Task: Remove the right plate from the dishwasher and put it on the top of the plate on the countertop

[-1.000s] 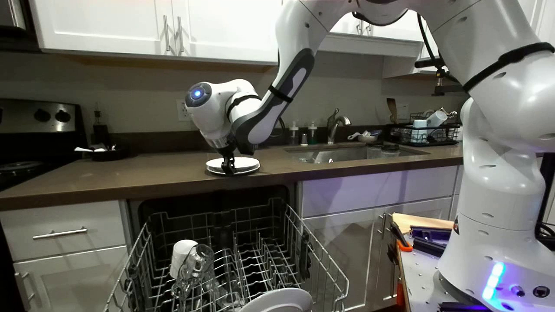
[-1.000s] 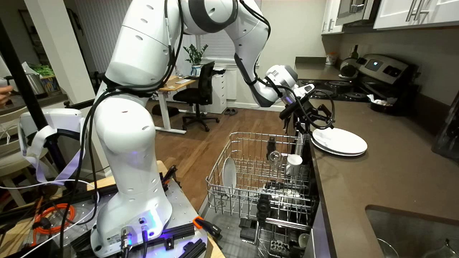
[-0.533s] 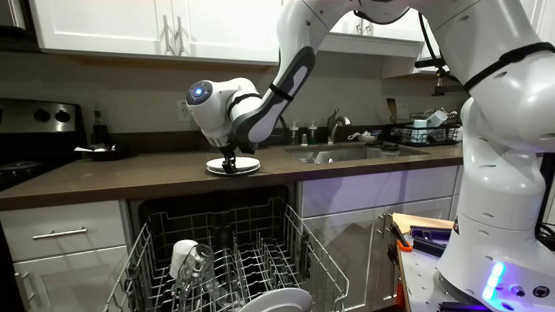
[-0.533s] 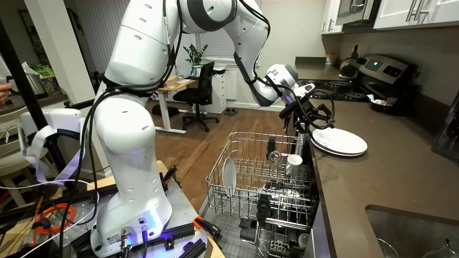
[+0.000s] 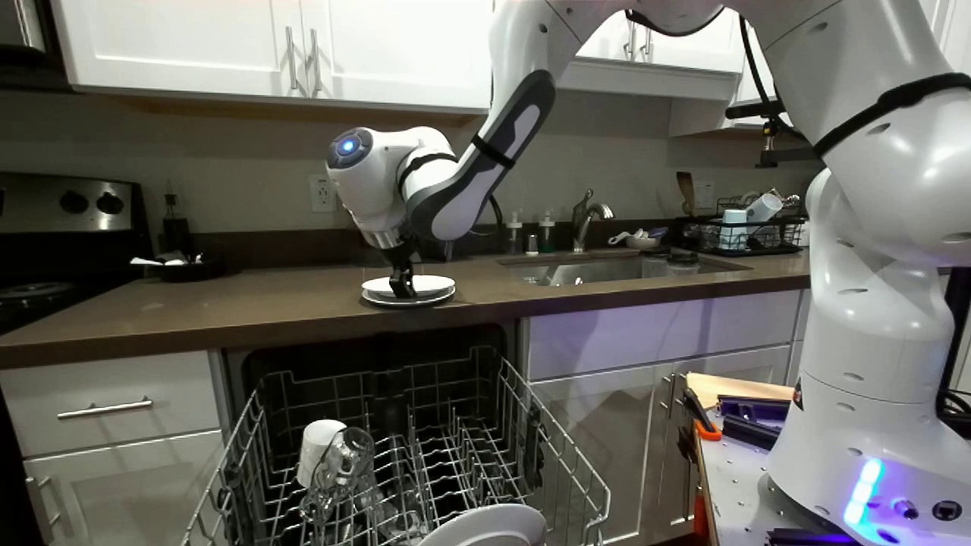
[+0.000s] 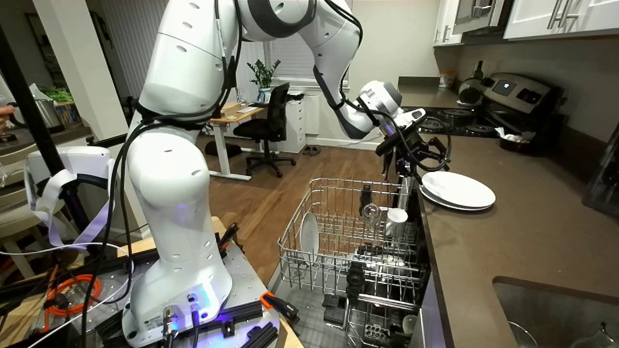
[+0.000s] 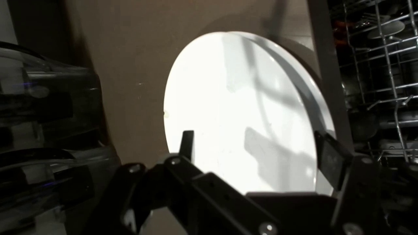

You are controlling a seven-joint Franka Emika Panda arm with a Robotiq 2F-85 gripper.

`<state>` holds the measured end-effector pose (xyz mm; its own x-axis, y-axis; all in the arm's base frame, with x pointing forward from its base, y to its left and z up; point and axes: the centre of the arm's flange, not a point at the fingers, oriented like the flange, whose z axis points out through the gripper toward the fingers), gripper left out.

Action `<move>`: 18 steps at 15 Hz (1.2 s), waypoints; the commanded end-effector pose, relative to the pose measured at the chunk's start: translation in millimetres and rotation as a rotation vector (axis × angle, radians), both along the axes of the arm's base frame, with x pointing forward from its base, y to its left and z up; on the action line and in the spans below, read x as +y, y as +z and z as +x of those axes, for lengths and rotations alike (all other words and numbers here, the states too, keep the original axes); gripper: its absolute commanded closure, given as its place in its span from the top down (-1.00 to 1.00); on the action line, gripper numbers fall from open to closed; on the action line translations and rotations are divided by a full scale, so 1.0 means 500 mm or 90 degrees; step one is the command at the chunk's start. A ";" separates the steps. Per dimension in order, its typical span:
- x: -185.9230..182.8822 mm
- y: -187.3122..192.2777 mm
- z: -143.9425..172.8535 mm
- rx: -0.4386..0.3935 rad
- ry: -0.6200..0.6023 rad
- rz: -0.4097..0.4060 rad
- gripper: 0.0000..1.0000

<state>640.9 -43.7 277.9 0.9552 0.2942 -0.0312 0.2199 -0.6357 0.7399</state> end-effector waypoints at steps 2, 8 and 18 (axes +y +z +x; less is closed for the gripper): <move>-0.010 0.043 -0.024 0.012 0.012 0.025 0.83; -0.007 0.023 -0.021 0.015 0.012 0.049 0.83; 0.030 0.038 -0.045 0.032 0.021 0.092 0.72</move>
<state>632.4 -36.5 279.3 0.9526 0.3035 -0.0214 0.2397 -0.7055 0.6670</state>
